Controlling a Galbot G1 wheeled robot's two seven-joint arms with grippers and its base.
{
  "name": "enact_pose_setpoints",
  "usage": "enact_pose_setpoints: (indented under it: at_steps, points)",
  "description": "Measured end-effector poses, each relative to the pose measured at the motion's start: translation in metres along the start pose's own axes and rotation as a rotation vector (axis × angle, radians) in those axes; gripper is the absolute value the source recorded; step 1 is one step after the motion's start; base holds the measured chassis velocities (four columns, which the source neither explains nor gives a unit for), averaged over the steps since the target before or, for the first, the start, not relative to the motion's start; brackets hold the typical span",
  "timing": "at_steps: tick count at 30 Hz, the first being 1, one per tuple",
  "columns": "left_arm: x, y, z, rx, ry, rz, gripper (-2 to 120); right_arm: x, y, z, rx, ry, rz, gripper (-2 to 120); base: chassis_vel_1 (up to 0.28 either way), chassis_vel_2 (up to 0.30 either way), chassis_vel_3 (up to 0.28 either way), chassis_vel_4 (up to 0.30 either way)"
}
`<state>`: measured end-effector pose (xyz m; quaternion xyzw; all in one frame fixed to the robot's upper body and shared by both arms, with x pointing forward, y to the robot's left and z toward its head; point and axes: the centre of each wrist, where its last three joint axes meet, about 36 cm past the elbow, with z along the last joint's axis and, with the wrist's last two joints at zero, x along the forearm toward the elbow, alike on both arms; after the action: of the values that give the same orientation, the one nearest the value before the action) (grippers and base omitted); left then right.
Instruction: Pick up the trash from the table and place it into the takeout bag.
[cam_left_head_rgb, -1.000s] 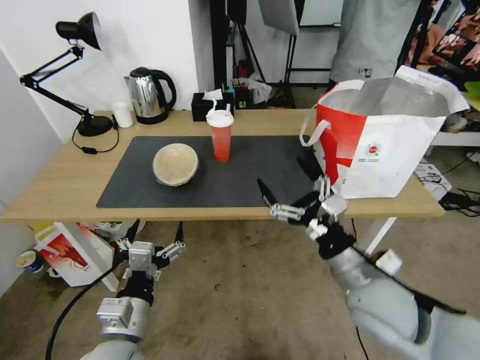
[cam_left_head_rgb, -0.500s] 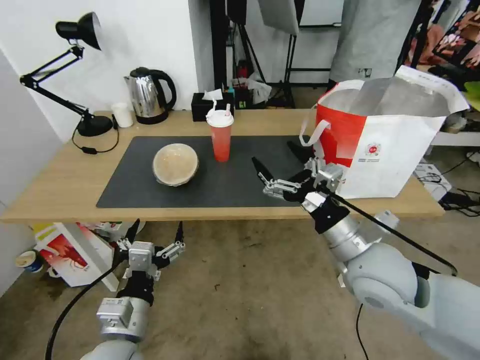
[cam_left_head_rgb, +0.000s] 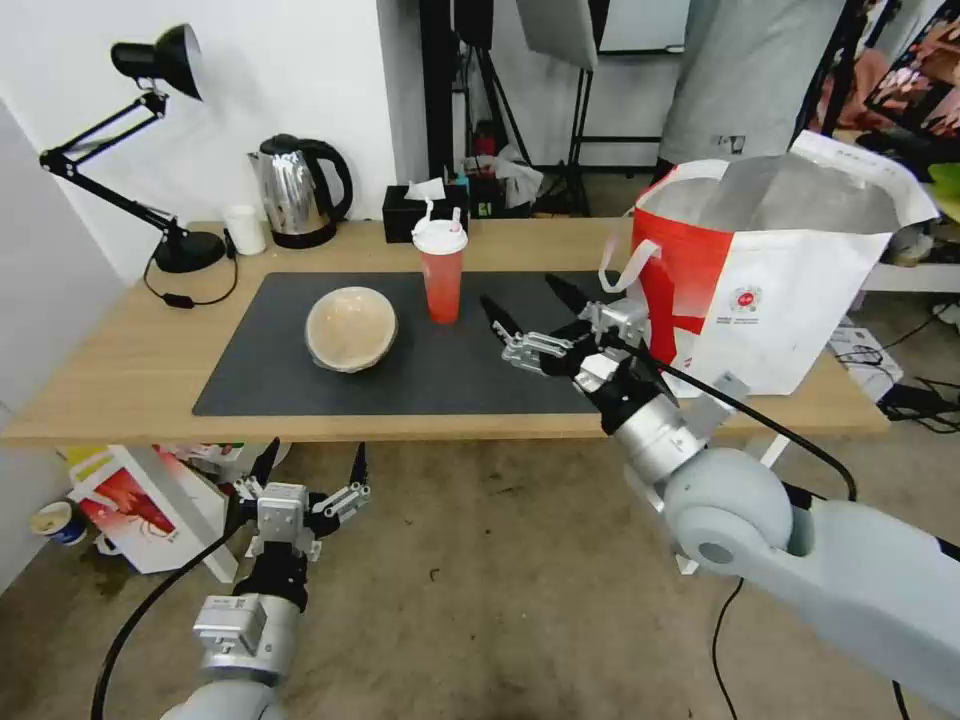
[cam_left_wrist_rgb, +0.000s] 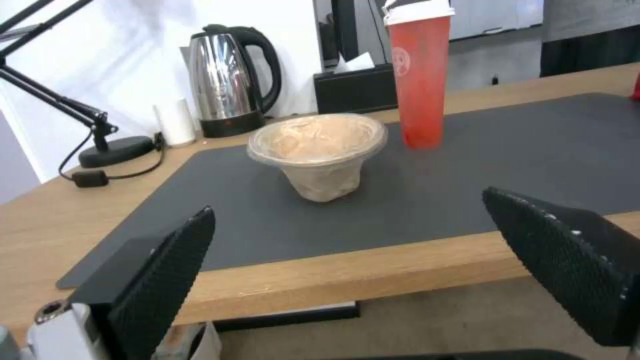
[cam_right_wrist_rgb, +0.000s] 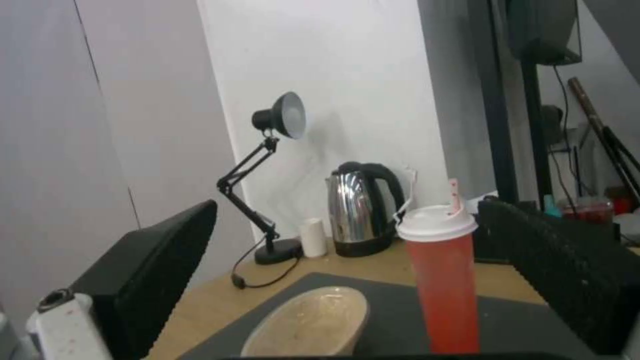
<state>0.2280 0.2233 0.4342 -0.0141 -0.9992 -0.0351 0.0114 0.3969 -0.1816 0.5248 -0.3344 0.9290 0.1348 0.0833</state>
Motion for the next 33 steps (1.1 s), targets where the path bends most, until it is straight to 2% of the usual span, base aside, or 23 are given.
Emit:
enact_pose_setpoints:
  at_steps: [14, 33]
  points:
    - [0.000, 0.000, 0.000, 0.000, 0.000, 0.000, 100, -0.029, -0.006, 0.028, -0.014, 0.041, 0.005, 100, 0.000, 0.000, 0.000, 0.000]
    - [0.000, 0.000, 0.000, 0.000, 0.000, 0.000, 100, -0.046, -0.023, 0.043, 0.012, 0.057, 0.025, 100, 0.000, 0.000, 0.000, 0.000]
